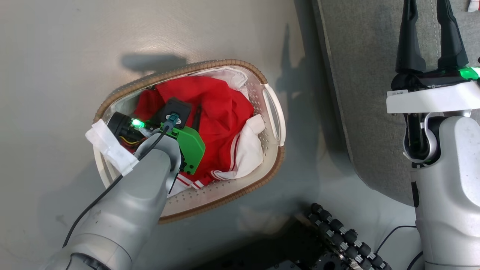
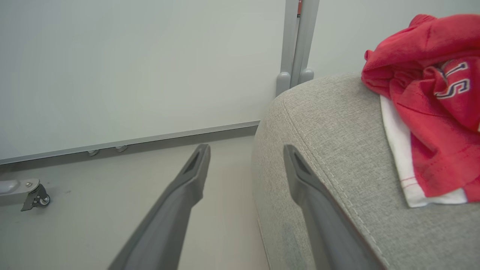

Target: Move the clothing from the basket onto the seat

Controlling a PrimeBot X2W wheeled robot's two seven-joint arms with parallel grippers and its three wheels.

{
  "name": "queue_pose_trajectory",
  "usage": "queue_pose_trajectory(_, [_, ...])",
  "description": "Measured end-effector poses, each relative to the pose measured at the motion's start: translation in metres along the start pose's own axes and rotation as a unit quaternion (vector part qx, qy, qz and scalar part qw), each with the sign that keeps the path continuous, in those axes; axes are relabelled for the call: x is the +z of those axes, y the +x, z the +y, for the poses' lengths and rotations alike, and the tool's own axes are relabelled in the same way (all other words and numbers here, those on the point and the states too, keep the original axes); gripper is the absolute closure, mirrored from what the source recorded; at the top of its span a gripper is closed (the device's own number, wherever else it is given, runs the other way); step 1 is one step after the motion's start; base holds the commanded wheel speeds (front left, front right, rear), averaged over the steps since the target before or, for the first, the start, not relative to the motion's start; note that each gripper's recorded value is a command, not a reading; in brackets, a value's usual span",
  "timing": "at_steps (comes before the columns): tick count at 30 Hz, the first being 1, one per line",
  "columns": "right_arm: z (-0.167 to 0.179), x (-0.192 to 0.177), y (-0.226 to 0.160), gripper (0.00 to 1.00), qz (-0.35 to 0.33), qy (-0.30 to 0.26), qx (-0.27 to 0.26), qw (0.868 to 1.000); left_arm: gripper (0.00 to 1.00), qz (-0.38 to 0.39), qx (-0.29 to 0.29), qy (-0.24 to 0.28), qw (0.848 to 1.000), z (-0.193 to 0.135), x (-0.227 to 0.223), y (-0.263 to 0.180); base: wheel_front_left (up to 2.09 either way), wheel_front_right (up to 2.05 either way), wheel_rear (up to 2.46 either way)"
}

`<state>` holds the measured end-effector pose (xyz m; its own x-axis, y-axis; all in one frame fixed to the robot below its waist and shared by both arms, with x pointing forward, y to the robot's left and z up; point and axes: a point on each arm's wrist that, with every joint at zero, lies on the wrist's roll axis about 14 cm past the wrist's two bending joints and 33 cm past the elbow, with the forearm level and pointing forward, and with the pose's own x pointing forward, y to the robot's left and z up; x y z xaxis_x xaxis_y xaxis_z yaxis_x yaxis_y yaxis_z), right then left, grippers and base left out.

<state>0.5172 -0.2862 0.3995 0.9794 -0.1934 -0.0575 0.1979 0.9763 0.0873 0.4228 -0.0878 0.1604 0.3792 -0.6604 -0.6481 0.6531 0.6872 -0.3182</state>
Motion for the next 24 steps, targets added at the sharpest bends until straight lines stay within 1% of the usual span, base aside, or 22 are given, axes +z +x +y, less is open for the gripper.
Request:
queue_pose_trajectory(1, [0.0, -0.001, 0.0, 0.0, 0.001, -0.001, 0.0, 1.0, 0.72, -0.002, -0.005, 0.001, 1.0, -0.002, 0.001, 0.001, 0.0, 0.0, 0.0])
queue_pose_trajectory(2, [-0.001, -0.002, 0.0, 0.0, 0.002, -0.001, -0.001, 1.0, 1.0, -0.004, -0.009, 0.0, 1.0, -0.004, 0.002, 0.002, 0.0, 0.0, 0.0])
queue_pose_trajectory(11, [0.0, 0.0, 0.0, 0.0, 0.0, -0.001, -0.002, 1.0, 1.0, -0.028, -0.054, 0.021, 0.998, -0.031, 0.012, -0.007, 0.0, 0.0, 0.0])
queue_pose_trajectory(17, [0.005, 0.004, -0.005, 0.0, 0.0, -0.002, 0.003, 1.0, 1.0, -0.044, -0.061, 0.032, 0.997, -0.042, 0.021, -0.024, 0.0, 0.0, 0.0])
queue_pose_trajectory(19, [0.008, 0.008, -0.007, 0.0, -0.002, -0.004, 0.006, 1.0, 1.0, -0.059, -0.065, 0.046, 0.995, -0.046, 0.031, -0.031, 0.0, 0.0, 0.0])
queue_pose_trajectory(24, [0.012, 0.017, -0.019, 0.0, -0.002, -0.005, 0.01, 1.0, 1.0, -0.129, -0.063, 0.077, 0.987, -0.055, 0.076, -0.056, 0.0, 0.0, 0.0])
